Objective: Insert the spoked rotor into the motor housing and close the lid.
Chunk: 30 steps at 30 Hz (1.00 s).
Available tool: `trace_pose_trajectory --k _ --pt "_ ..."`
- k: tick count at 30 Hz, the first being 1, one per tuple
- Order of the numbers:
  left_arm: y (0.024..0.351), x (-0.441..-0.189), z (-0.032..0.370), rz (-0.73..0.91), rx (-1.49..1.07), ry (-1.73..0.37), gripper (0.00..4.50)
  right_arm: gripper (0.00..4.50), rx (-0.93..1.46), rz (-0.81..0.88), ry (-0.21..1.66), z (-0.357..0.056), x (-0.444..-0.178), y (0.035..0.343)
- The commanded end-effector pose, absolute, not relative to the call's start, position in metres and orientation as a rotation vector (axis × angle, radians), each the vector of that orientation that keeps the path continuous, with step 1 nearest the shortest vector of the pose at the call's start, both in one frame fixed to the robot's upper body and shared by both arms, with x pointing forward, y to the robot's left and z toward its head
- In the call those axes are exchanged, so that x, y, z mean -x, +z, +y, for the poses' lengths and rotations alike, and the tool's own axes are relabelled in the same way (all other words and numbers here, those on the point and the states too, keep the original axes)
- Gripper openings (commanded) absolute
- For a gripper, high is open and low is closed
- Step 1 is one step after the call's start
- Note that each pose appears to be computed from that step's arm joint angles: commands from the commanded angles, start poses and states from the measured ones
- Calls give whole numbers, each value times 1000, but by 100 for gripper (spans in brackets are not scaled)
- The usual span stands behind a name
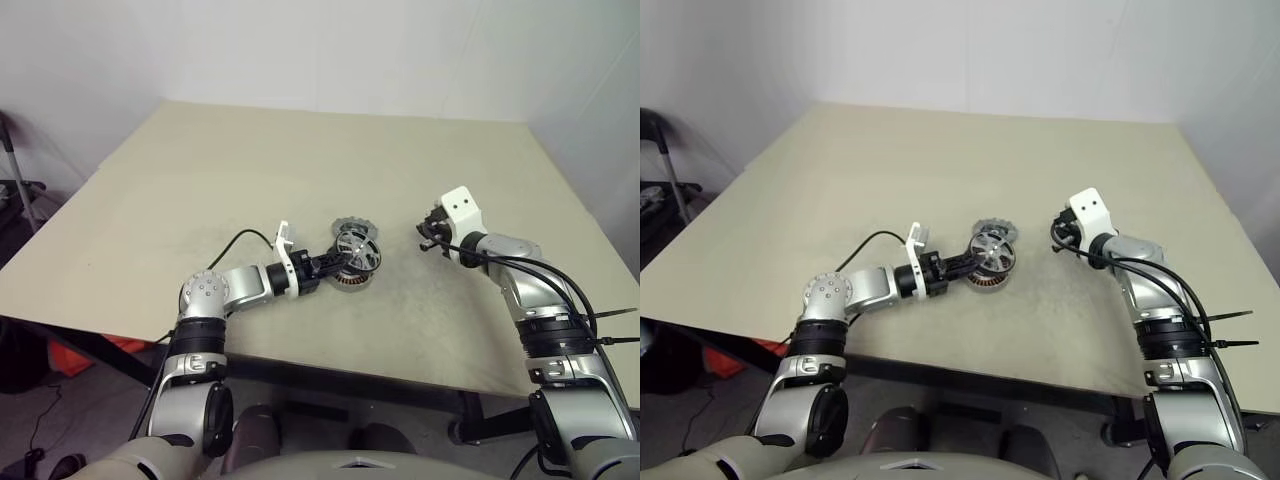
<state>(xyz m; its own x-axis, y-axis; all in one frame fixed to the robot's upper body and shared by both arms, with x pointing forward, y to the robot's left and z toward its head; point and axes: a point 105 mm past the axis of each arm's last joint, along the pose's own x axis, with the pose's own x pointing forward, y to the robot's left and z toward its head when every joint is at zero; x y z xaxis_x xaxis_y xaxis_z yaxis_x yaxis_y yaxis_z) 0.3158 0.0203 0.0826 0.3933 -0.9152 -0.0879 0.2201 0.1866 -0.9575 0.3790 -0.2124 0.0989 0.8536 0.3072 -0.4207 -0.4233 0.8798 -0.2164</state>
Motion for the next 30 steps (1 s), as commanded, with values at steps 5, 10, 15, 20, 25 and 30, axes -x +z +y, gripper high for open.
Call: trace_pose_trajectory --k 5,10,15,20,25,30 --pt "86 -318 20 765 1045 -940 112 17 331 319 395 -206 -387 117" --pt "83 -316 21 759 1009 -939 276 17 334 313 395 -205 -388 117" --pt "84 -314 30 749 964 -931 338 17 337 311 407 -202 -389 117" --pt "84 -324 49 702 876 -853 338 17 339 306 425 -196 -389 118" --pt "86 -336 75 637 839 -769 338 17 333 293 480 -178 -388 120" --pt "84 -342 94 552 680 -693 338 17 286 247 604 -156 -376 129"
